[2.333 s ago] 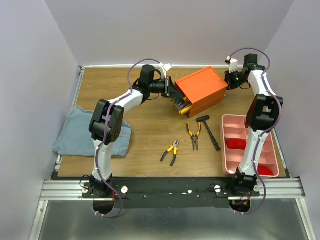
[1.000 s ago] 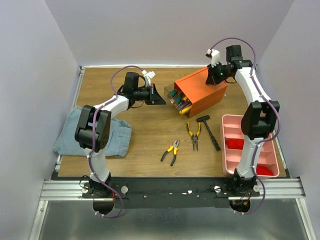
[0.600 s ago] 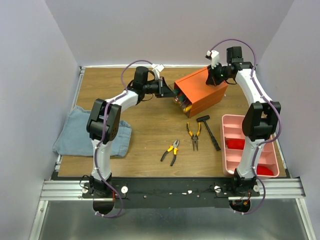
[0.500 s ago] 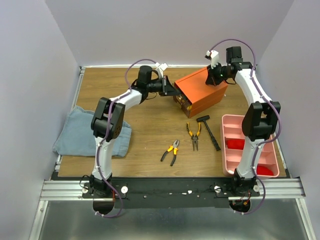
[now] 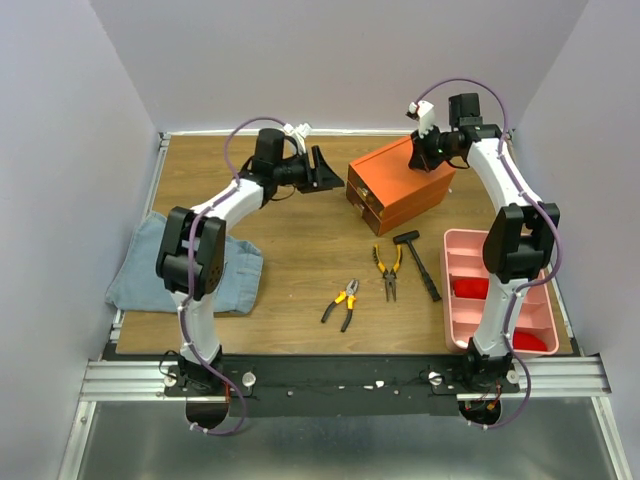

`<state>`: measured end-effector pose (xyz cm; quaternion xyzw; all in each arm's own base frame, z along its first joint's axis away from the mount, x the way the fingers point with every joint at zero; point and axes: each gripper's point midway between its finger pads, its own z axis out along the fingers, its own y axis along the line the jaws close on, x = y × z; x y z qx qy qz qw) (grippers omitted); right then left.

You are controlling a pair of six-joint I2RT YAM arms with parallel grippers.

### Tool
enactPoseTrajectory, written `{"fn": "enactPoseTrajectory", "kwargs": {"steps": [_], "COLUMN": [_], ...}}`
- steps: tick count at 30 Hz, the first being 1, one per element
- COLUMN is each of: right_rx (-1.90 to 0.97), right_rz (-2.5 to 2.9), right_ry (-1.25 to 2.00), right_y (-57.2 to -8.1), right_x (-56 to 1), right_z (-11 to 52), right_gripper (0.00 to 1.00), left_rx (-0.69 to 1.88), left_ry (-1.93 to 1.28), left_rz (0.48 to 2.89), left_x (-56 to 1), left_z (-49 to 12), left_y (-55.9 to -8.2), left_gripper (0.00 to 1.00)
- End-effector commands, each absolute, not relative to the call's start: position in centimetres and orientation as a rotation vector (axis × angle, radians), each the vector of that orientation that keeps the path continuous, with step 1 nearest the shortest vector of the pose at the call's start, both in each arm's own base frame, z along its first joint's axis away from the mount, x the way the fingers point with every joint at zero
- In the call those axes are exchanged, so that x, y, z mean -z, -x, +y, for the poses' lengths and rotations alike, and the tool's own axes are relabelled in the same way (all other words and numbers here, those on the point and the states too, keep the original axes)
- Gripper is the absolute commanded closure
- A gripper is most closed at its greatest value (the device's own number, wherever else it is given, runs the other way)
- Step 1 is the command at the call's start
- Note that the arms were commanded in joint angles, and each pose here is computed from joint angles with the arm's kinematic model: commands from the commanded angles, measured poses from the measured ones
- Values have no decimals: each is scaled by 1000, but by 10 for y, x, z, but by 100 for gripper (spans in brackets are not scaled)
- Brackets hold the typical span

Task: Sort the tools into containers

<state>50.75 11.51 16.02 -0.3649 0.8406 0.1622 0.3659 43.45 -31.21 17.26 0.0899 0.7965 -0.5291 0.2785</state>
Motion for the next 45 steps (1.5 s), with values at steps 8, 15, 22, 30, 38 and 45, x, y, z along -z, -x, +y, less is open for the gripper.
{"fn": "enactPoseTrajectory", "kwargs": {"steps": [8,15,22,30,38,45], "right_rx": [-421,-396,-390,-368,-299,-323], "right_rz": [2604,2623,2622,2638,2680,2686], "right_ry": [986,958,953,941,957,978], "right_y": [-442,-440,-436,-437,-431,-428], "right_x": [-50,-49,-52,-49,-35,-36], "right_z": [92,89,88,85,77,79], "right_gripper": [99,99,99,99,99,99], "left_rx": [1153,1033,1034,881,422,353], "left_ry": [-24,111,172,433,559,507], "left_rz": [2436,2516,2518,2603,2712,2723], "left_x": [-102,-69,-56,-24,-1,-18], "left_z": [-325,-341,-352,-339,-265,-218], "left_y": [-446,-445,-449,-450,-433,-415], "left_gripper": [34,34,38,41,50,52]}}
